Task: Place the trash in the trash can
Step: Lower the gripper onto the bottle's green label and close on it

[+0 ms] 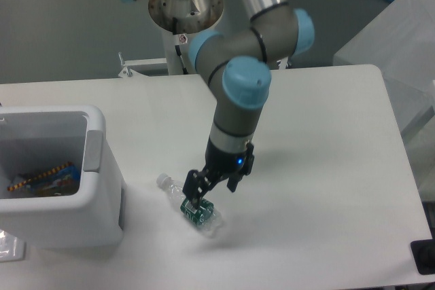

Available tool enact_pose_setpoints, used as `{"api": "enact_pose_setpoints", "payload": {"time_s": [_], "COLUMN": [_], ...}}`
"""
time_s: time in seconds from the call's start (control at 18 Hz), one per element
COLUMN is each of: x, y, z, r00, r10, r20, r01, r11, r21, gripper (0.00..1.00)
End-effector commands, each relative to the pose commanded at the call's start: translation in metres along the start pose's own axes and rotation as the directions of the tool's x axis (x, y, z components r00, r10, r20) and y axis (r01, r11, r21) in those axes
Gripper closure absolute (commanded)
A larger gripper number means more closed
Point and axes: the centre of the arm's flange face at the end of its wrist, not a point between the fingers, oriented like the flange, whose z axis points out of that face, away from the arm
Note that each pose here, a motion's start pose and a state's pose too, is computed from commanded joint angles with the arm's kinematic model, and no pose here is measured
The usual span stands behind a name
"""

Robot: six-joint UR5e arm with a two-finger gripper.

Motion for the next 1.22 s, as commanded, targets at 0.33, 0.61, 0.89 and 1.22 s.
{"api": "enact_pose_setpoints", "payload": {"time_s": [0.33,0.61,0.89,1.22], "x": [-0.009,-0.010,-0.009,0.006], "y": [-0.006,-0.017,-0.015,-0.002], "z": [0.044,0.055,0.063,0.083], "r00": [0.996,0.993,0.993,0.988], "r10": [0.002,-0.037,-0.033,-0.001], "r20": [0.093,0.109,0.114,0.157], "r01": [0.001,0.041,0.038,0.012], "r11": [0.999,0.999,0.998,0.998], "r21": [-0.039,-0.033,-0.044,-0.068], "gripper": [0.00,0.00,0.00,0.00]}}
